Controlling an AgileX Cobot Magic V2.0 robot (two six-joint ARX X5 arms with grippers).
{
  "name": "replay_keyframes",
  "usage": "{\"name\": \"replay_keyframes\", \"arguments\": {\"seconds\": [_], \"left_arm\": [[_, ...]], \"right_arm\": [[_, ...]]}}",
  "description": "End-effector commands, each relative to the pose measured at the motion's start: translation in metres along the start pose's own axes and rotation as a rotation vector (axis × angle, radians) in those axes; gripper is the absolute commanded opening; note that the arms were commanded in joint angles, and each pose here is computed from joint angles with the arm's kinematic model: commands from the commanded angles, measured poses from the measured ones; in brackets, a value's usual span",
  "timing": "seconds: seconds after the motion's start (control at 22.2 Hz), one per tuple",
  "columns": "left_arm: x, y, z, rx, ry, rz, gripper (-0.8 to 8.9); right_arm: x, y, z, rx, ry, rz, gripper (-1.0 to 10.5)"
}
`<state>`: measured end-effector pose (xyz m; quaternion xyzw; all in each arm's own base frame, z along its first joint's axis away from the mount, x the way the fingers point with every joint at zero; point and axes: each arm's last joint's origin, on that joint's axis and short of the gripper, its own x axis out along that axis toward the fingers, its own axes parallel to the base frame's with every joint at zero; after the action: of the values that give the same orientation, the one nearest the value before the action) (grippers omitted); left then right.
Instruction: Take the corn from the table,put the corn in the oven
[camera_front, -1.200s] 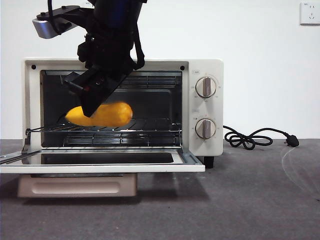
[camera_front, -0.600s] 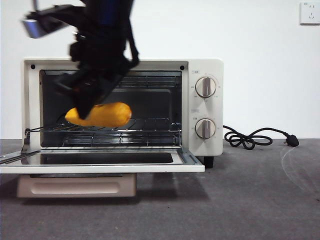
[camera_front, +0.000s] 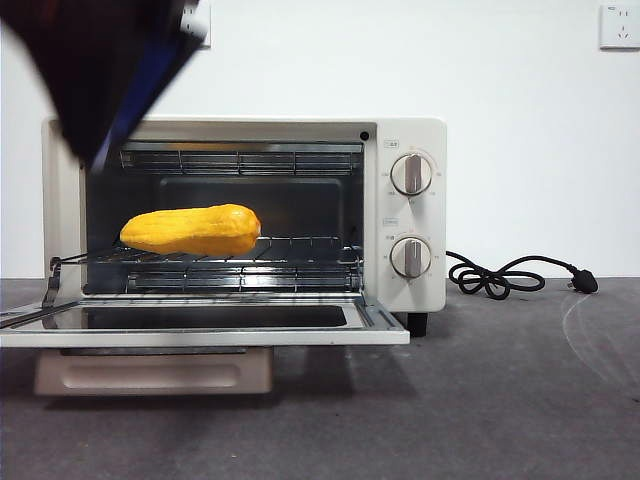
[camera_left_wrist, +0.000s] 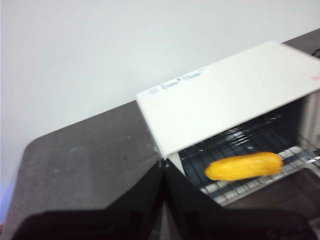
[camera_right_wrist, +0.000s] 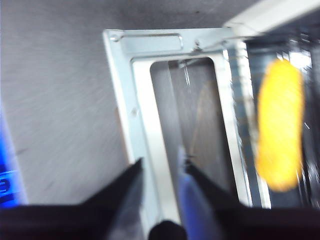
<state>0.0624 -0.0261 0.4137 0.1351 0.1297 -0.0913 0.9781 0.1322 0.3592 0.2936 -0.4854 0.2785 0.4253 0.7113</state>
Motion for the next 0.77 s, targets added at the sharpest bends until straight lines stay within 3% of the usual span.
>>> {"name": "replay_keyframes", "arguments": {"seconds": [0.05,0.23,0.5,0.68,0.77], "left_arm": [[0.013,-0.005,0.007,0.032,-0.011,-0.005,-0.08],[0.034,-0.014,0.014,0.031,0.008,-0.073,-0.08],[0.062,-0.013,0.006,-0.055,0.072,-0.247,-0.08],[0.077,-0.007,-0.012,-0.156,0.089,-0.344,-0.08],[0.081,-0.004,-0.022,-0.193,0.101,-0.37,-0.08]], "right_arm": [[-0.031,-0.005,-0.01,0.095,-0.012,0.035,0.5],[-0.09,-0.02,-0.029,0.186,-0.109,0.06,-0.1],[-0.167,-0.049,-0.07,0.326,-0.295,-0.011,-0.1],[-0.19,-0.073,-0.098,0.434,-0.343,-0.088,-0.1],[-0.193,-0.084,-0.108,0.475,-0.352,-0.086,-0.1]]}}
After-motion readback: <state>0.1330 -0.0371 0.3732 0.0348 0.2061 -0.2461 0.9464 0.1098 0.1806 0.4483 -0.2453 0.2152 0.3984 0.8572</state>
